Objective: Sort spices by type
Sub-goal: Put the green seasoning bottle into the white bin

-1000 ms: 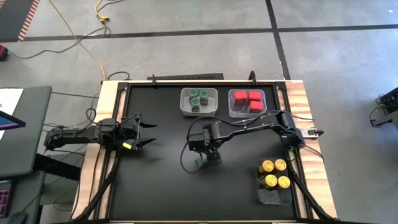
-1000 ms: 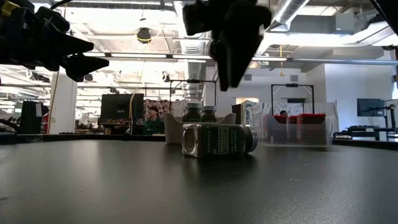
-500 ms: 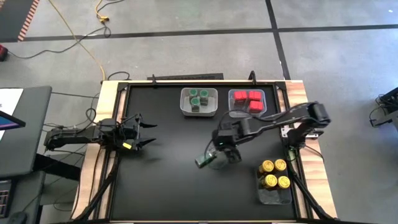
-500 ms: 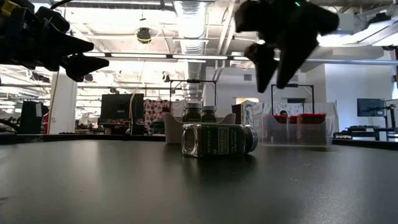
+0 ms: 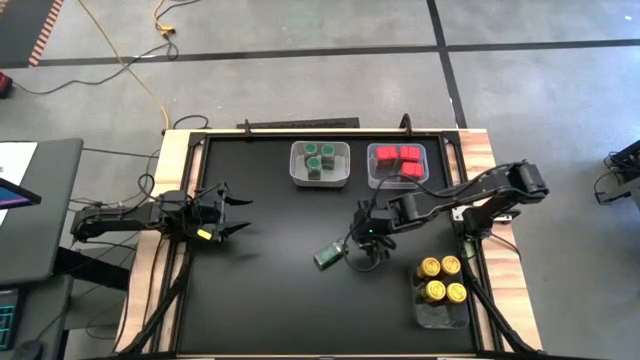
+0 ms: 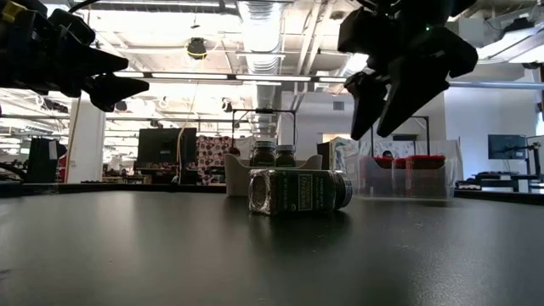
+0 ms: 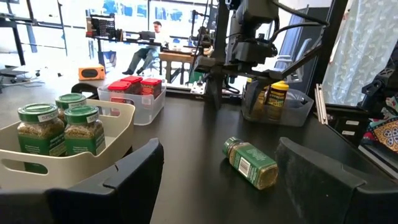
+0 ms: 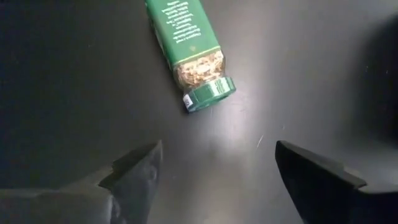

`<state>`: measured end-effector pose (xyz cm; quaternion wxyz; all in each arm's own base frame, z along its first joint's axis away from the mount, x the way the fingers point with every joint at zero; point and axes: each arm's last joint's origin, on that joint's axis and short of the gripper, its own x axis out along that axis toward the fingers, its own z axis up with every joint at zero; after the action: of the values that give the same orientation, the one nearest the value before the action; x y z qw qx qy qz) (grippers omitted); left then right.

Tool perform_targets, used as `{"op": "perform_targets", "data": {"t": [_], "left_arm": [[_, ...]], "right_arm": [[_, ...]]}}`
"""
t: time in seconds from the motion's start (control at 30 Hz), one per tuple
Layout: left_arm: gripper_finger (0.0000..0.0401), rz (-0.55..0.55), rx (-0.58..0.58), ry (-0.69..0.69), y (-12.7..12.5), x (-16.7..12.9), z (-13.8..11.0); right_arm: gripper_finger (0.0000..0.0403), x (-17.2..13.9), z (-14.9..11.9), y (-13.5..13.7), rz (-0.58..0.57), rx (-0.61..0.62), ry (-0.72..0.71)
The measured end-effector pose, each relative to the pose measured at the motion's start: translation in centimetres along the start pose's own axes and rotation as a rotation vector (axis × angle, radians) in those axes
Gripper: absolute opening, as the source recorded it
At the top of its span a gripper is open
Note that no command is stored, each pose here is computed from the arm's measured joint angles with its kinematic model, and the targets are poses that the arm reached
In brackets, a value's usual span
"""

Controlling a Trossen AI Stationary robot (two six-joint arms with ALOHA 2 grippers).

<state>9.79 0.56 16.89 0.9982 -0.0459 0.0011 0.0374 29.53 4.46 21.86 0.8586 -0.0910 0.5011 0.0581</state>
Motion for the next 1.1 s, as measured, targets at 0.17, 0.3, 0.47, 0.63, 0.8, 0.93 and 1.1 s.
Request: {"op": "perform_targets", "data": {"t": [0.17,0.3,0.47,0.63,0.8,0.93,1.1], "left_arm": [[0.0297,0.0,0.0,0.0,0.0,0.0,0.0],[0.0297,0.0,0.0,0.0,0.0,0.0,0.0],[0.0297,0.0,0.0,0.0,0.0,0.0,0.0],[0.0297,0.0,0.0,0.0,0.0,0.0,0.0],[0.0297,0.0,0.0,0.0,0.0,0.0,0.0],[0.0297,0.0,0.0,0.0,0.0,0.0,0.0],[0.0297,0.0,0.0,-0.001,0.0,0.0,0.0]], "right_arm": [[0.0385,0.1,0.3,-1.0,-0.018,0.087,-0.039],[0.039,0.1,0.4,-1.6,-0.03,0.101,-0.052],[0.0373,0.1,0.6,-1.9,-0.037,0.111,-0.08],[0.0371,0.1,0.8,-1.7,-0.035,0.107,-0.1],[0.0371,1.2,0.2,-1.6,-0.046,0.002,-0.161],[0.0371,2.3,-0.6,-1.2,0.046,-0.058,-0.244],[0.0371,3.0,-1.0,-1.1,0.13,-0.178,-0.358]]}}
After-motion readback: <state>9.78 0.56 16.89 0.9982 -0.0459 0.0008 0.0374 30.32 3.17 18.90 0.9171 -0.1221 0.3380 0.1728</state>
